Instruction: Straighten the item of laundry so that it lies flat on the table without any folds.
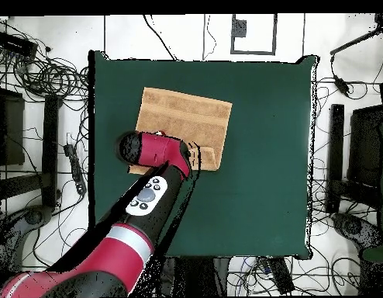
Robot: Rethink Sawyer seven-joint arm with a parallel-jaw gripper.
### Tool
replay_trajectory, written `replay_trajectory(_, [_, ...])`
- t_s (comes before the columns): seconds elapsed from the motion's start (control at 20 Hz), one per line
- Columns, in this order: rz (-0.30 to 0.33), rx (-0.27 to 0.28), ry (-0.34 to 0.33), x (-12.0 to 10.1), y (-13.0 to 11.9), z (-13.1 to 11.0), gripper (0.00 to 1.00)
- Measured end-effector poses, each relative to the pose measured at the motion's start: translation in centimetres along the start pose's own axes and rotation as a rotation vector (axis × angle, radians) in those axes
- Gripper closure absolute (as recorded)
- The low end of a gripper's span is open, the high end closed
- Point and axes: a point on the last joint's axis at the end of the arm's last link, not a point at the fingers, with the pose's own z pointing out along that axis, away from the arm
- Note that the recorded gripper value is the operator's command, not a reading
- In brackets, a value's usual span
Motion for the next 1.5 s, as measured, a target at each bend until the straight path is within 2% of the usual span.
replay_trajectory(0.5, [-0.013, 0.004, -0.008, 0.10, -0.15, -0.01, 0.00])
replay_trajectory(1.5, [-0.077, 0.028, -0.054, 0.86, -0.96, -0.02, 0.00])
